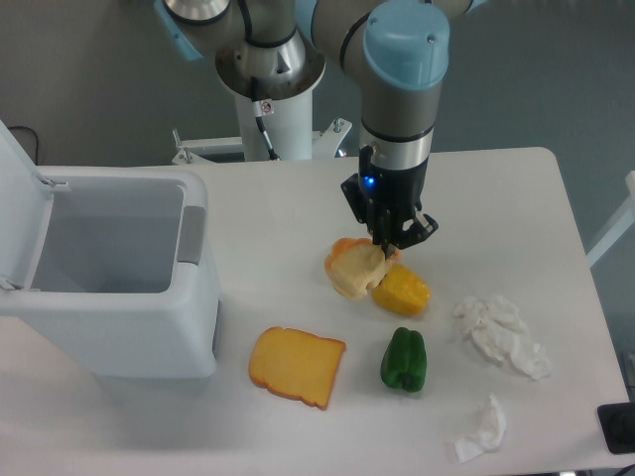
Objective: Pick up the square bread
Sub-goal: 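Raise the held pale bread up over the orange roll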
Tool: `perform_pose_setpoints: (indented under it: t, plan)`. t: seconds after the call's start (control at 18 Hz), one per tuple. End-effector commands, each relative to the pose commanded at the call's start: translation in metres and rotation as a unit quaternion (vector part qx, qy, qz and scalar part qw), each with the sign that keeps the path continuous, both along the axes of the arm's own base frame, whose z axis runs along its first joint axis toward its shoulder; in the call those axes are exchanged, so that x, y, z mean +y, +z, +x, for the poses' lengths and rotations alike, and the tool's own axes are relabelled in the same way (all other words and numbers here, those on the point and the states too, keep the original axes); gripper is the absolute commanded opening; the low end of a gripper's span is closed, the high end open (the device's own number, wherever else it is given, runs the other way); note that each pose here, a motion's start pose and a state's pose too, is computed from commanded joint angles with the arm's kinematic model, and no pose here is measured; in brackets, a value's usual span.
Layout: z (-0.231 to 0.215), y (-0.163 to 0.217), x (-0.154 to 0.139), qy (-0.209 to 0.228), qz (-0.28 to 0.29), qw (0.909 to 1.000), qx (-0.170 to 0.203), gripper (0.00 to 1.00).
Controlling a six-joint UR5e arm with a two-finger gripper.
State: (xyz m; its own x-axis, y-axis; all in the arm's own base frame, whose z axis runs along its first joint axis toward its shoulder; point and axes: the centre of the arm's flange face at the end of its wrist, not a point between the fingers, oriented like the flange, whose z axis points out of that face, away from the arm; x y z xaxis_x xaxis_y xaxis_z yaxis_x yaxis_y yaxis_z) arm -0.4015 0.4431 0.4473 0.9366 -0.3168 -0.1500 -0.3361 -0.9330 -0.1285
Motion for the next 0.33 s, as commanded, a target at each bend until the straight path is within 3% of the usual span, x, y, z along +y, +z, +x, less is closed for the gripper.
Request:
perform_pose_setpoints:
  t: [0.33]
  plan:
    - [0.0005,0.0007,-0.0002,0.002,0.001,1.0,-0.001,0.2]
